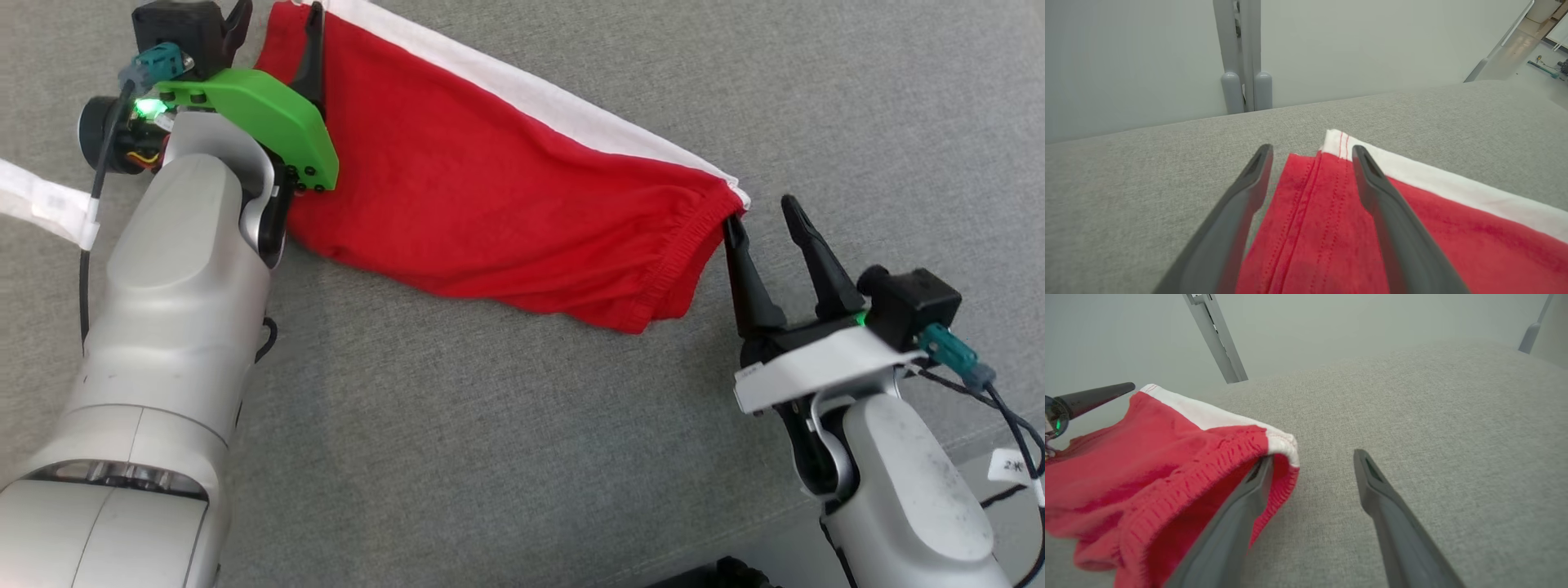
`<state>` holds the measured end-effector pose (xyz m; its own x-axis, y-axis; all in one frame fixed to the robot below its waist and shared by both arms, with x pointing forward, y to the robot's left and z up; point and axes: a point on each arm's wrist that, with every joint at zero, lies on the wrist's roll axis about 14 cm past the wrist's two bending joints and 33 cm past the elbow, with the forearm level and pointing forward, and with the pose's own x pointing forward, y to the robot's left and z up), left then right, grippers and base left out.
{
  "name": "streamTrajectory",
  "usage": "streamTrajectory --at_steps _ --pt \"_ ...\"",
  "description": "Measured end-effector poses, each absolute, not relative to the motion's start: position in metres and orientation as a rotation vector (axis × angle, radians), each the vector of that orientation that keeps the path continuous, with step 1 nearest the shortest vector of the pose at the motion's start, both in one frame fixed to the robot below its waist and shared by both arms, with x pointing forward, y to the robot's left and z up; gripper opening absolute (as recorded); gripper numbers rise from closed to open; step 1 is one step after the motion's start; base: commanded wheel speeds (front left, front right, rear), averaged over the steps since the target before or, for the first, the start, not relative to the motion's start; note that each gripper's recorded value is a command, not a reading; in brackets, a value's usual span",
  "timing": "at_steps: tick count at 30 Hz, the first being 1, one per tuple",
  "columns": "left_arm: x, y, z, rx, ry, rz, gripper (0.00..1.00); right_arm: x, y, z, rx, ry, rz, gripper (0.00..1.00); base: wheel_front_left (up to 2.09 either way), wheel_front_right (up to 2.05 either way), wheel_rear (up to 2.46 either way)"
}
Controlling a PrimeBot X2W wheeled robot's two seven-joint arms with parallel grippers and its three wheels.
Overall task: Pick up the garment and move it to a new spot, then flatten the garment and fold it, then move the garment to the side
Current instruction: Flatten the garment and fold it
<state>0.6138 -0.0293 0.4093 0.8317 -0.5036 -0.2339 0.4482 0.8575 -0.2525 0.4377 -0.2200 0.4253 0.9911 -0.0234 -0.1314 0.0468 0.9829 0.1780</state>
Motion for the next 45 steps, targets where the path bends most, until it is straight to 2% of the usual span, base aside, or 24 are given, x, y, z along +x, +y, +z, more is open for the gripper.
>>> streamTrajectory --at_steps 4,8,17,33,45 --pt "0.614 -0.009 0.419 -0.193 0.254 -0.447 1.0 0.427 -0.221 0.435 0.155 0.105 -0.033 1.0 0.0 0.0 0.0" --pt "0.617 0.02 0.45 -0.196 0.124 -0.36 1.0 0.418 -0.222 0.446 0.131 0.073 -0.034 1.0 0.0 0.0 0.0" --pt "0.561 0.086 0.469 -0.181 0.004 -0.185 1.0 0.406 -0.216 0.484 0.097 -0.033 -0.01 1.0 0.0 0.0 0.0" --pt "0.44 0.152 0.475 -0.045 0.006 -0.037 1.0 0.401 -0.181 0.52 0.106 -0.083 0.112 1.0 0.0 0.0 0.0" --pt "0.408 0.168 0.498 -0.038 -0.025 0.008 1.0 0.387 -0.168 0.532 0.126 -0.092 0.148 1.0 0.0 0.0 0.0"
